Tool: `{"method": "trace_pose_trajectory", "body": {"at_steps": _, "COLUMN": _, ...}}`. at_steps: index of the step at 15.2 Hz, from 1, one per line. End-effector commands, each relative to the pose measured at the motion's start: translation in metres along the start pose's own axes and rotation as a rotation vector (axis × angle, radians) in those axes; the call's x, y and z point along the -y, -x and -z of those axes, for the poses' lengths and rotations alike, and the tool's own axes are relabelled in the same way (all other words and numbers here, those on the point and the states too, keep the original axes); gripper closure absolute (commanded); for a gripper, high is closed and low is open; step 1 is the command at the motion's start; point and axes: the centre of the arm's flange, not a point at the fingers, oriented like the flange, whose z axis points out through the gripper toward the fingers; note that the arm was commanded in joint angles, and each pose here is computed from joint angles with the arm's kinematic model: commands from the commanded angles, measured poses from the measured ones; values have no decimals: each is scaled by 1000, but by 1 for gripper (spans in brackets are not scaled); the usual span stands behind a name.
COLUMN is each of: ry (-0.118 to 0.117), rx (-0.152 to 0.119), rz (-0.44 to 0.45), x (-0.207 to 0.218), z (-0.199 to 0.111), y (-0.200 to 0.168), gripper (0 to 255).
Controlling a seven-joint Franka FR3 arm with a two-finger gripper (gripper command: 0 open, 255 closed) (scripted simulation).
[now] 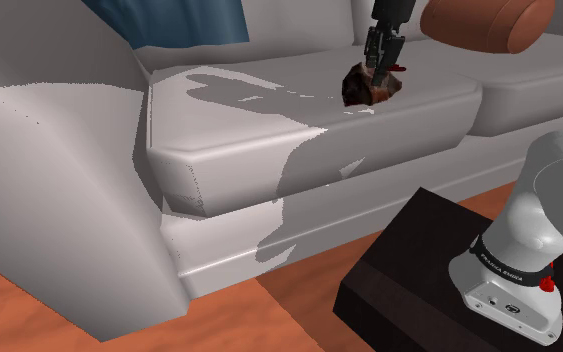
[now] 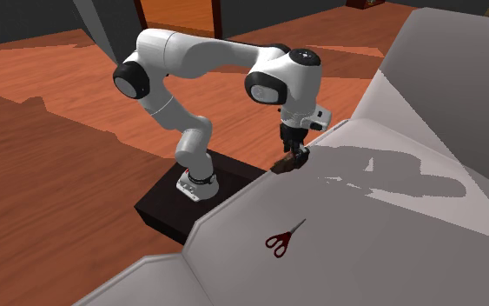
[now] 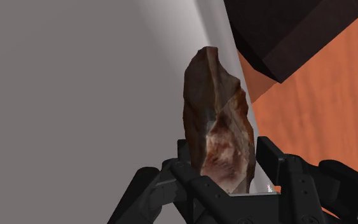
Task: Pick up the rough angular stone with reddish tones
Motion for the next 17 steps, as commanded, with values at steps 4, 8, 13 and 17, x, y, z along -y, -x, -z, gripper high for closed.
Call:
{"method": "trace_pose_trajectory", "body": {"at_steps": 4, "ry": -1, "rx": 1, "rz": 0, "x": 0, "z": -1, "y": 0, "gripper": 255}}
{"method": "trace_pose_trajectory", "body": {"at_steps": 8, "ry": -1, "rx": 1, "rz": 0, "x": 0, "z": -1, "y": 0, "gripper": 255}}
{"method": "trace_pose_trajectory", "body": {"at_steps": 13, "ry": -1, "rx": 1, "rz": 0, "x": 1, "z": 25, "y": -3, "gripper": 255}}
{"method": "trace_pose_trajectory", "body": {"at_steps": 17, "ry": -1, "rx": 1, "rz": 0, "x": 2, "z": 46, "y": -5, "gripper": 255}}
